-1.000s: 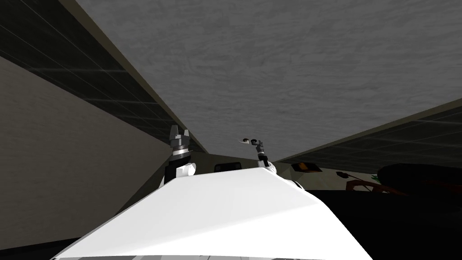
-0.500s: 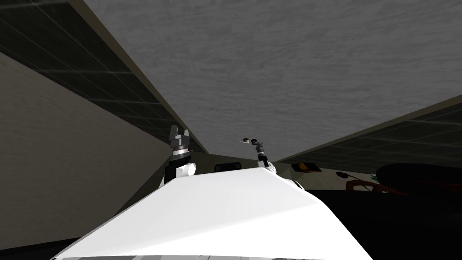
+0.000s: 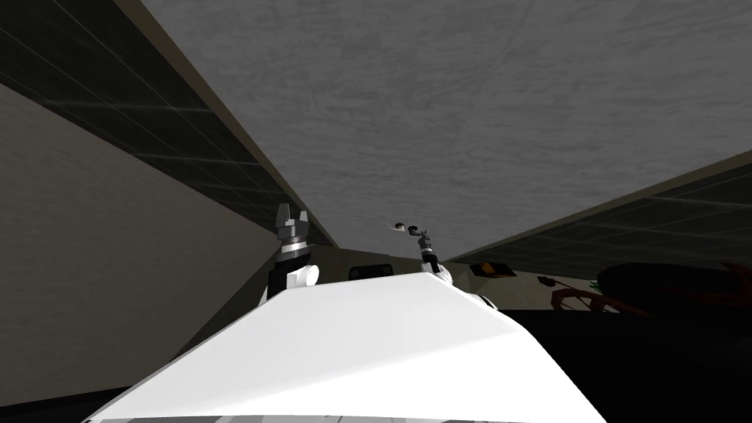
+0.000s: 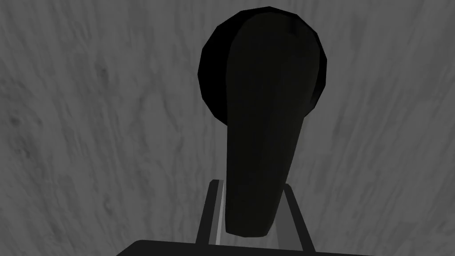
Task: Pull the door open
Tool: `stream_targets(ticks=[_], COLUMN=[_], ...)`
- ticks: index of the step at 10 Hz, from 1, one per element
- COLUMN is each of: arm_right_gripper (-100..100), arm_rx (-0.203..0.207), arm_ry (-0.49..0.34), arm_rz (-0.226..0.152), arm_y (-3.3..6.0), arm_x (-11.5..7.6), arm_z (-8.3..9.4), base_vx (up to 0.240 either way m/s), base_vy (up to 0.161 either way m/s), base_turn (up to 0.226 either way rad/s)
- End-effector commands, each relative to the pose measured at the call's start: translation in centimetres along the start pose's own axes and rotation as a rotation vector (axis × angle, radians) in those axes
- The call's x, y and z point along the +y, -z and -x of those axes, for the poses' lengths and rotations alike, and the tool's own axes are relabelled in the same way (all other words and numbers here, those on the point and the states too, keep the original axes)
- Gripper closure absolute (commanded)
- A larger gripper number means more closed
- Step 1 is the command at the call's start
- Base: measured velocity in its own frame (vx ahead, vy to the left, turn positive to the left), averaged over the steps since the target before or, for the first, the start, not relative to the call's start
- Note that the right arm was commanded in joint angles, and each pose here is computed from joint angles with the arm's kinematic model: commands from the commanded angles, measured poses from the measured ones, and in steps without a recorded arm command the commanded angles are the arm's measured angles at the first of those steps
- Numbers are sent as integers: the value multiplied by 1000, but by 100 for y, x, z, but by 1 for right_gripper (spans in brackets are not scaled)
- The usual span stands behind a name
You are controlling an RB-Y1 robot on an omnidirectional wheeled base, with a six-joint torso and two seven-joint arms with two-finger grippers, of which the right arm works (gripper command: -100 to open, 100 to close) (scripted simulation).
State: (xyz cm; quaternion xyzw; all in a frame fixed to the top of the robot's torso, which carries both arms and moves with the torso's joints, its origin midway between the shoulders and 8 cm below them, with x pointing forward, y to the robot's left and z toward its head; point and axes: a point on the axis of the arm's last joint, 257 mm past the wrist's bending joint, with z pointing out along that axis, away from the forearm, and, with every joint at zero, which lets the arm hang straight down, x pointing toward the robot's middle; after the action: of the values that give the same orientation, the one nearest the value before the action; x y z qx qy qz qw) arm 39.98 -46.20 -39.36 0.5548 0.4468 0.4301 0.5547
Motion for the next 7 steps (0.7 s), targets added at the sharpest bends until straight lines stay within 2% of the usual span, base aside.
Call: stream_targets(ticks=[1,2,3,4,5,7], arm_right_gripper=[100,100,100,100,100,100], arm_rx=[-34,-31,-33,-36,-30,8], arm_ry=[17,17,17,24,25,20], arm_rz=[-21,-10,-17,-25,-24,-16], arm_y=[129,103,120,198,221,253], arm_x=[-56,-12,-41,-57,-54,-36], arm_z=[291,280,287,398,413,343], base_vx=[-161,-114,-56,-118,-146,-164], base_vy=[-43,-8,4,30,48,3], base_turn=[-25,-14,-26,85,85,151])
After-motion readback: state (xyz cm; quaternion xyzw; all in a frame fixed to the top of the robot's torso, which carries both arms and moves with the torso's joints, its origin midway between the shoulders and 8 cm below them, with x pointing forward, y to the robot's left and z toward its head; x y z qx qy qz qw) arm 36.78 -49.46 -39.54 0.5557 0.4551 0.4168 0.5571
